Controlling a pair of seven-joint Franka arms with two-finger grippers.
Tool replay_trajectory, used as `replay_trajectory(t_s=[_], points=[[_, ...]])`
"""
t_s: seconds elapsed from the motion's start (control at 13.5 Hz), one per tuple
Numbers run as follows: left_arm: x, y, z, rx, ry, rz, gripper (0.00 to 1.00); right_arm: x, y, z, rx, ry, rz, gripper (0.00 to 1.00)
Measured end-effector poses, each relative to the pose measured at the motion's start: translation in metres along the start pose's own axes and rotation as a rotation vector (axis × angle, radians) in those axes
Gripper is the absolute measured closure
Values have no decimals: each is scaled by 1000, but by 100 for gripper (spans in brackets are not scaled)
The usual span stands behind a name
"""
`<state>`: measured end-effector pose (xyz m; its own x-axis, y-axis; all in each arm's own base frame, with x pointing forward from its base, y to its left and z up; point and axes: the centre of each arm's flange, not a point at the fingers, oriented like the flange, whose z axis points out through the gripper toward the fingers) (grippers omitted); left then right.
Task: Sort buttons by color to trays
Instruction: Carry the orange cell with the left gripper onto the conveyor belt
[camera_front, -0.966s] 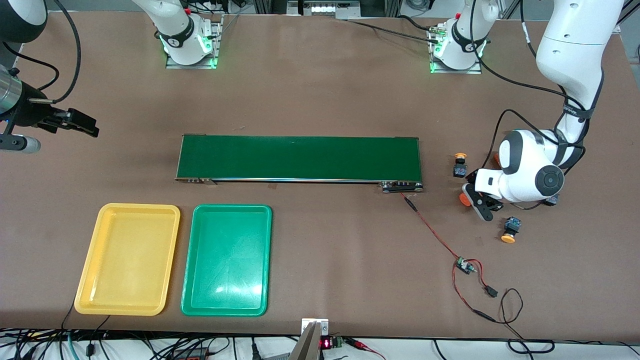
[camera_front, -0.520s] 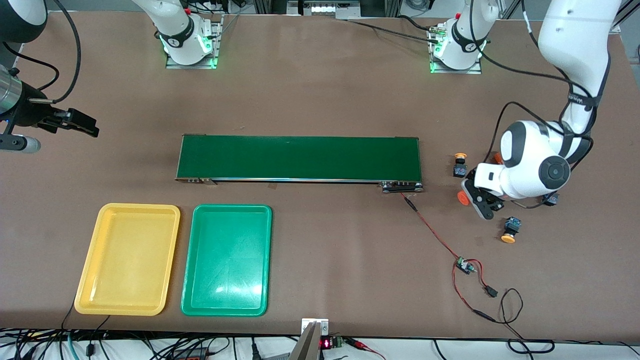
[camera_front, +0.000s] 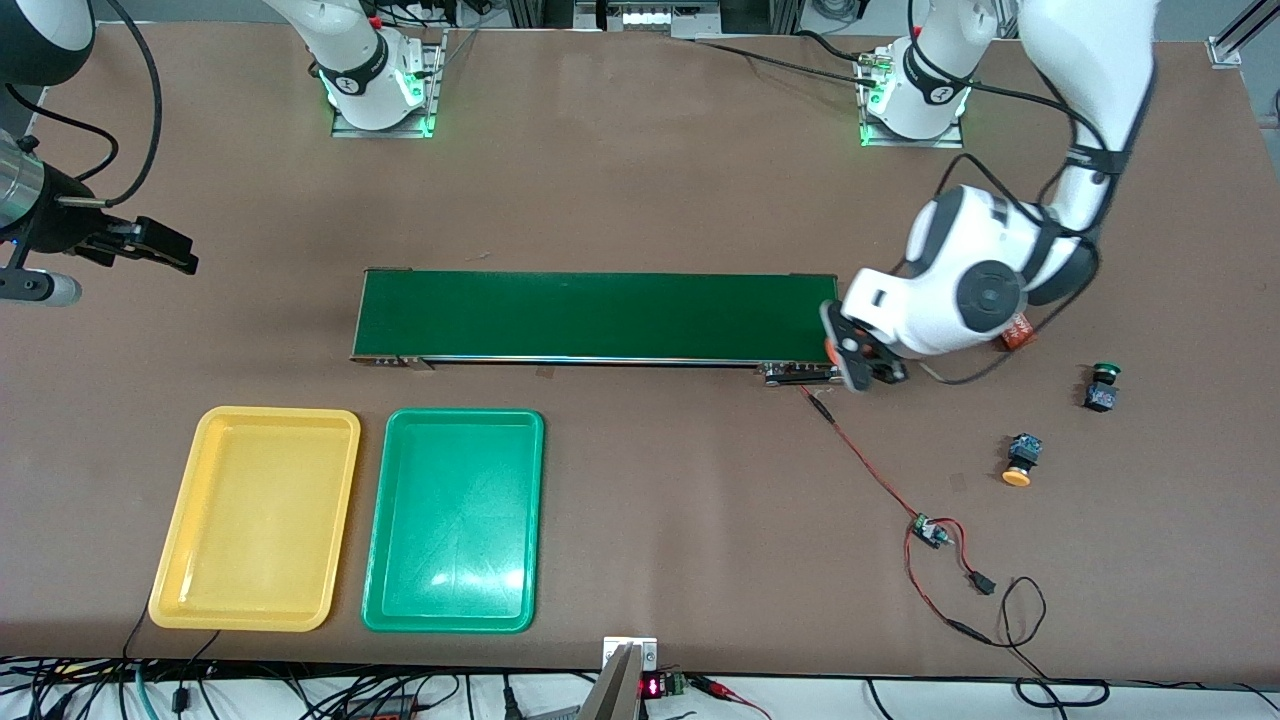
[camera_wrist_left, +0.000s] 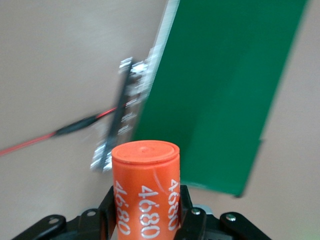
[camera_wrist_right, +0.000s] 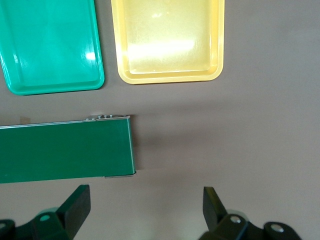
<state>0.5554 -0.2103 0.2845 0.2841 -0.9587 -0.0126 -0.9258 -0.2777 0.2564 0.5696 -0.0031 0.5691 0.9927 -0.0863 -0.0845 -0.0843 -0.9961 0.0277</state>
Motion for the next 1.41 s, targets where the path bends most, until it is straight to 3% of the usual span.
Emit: replay_trajectory(t_s=[0.67, 1.19, 1.41], points=[[36, 53, 32, -81, -42, 142, 50, 0, 0, 0, 0, 0, 0, 0], [44, 48, 33, 2, -28, 353, 50, 0, 0, 0, 0, 1, 0, 0], [43, 41, 43, 6, -13, 382, 50, 0, 0, 0, 0, 1, 0, 0]])
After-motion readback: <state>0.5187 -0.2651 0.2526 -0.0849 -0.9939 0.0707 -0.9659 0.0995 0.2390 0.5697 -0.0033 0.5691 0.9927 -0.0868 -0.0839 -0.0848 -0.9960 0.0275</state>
